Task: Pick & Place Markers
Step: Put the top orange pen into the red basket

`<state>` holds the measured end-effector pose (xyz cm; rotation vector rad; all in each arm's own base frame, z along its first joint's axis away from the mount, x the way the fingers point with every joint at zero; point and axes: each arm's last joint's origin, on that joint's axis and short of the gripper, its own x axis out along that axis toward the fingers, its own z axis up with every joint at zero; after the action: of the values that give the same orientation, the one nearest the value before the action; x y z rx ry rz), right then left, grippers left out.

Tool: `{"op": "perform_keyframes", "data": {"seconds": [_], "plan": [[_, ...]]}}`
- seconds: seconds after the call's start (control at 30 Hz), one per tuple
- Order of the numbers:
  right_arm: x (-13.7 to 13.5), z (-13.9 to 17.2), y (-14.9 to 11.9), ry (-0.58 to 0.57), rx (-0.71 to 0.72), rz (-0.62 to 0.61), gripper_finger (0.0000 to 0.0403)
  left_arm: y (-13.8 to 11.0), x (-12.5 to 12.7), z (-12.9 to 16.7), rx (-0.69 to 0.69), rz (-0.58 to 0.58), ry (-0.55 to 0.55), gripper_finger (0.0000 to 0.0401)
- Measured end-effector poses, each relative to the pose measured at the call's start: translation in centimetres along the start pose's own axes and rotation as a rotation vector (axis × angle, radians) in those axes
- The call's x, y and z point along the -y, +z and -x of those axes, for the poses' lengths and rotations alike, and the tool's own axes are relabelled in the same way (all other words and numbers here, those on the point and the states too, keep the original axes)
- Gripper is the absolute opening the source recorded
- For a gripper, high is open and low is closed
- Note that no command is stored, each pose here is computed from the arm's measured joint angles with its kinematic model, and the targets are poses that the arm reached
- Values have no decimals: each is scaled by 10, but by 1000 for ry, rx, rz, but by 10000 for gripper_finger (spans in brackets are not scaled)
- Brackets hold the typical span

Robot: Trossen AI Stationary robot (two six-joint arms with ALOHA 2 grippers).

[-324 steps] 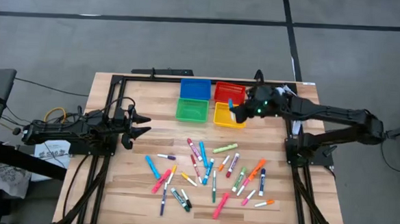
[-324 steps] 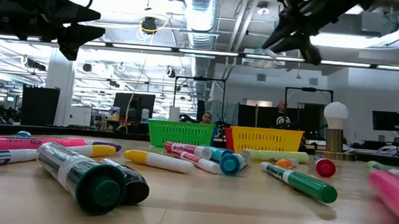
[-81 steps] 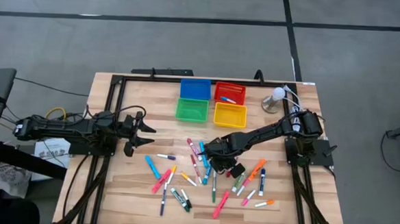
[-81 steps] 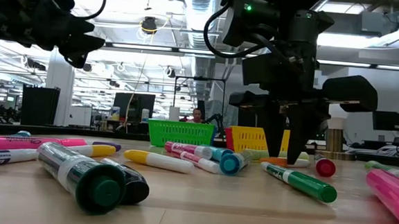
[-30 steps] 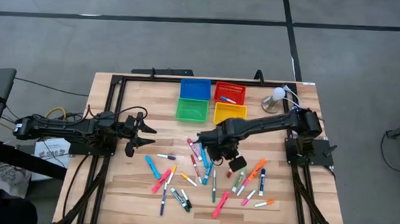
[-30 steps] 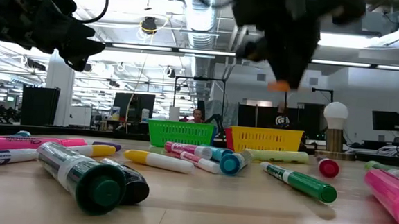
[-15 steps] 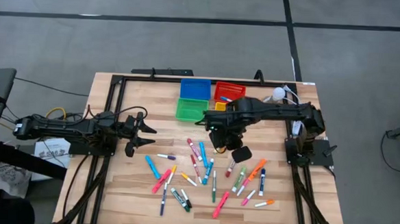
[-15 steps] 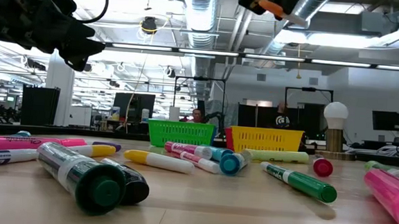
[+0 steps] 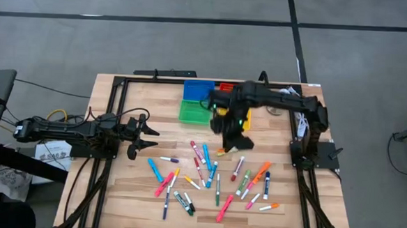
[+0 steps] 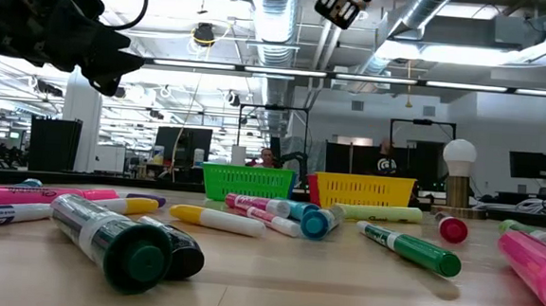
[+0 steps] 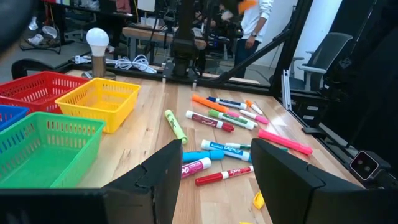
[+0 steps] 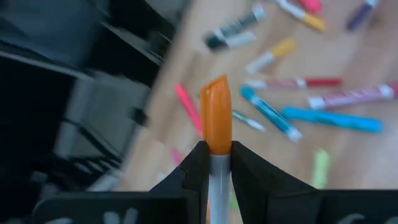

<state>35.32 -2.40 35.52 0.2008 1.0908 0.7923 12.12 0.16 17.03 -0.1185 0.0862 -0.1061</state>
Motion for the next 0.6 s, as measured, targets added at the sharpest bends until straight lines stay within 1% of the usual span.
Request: {"op": "perform_keyframes", "data": {"seconds": [0.23, 0.27, 0.33, 0.4, 0.47, 0.53, 0.6], "plan": [[24, 36, -12, 219, 238, -73, 49, 0, 0, 0, 4, 1, 0, 191], [26, 39, -13, 235, 259, -79, 49, 0, 0, 0, 4, 1, 0, 191], [29, 43, -15, 234, 274, -88, 49, 0, 0, 0, 4, 1, 0, 191], [32, 45, -17, 211, 270, -88, 49, 1, 0, 0, 4, 0, 0, 191], [34, 45, -17, 156, 245, -82, 49, 0, 0, 0, 5, -1, 0, 191], [37, 43, -18, 44, 184, -80, 49, 1, 0, 0, 4, -1, 0, 191], [40, 41, -18, -117, 93, -78, 49, 1, 0, 0, 5, -1, 0, 191]]}}
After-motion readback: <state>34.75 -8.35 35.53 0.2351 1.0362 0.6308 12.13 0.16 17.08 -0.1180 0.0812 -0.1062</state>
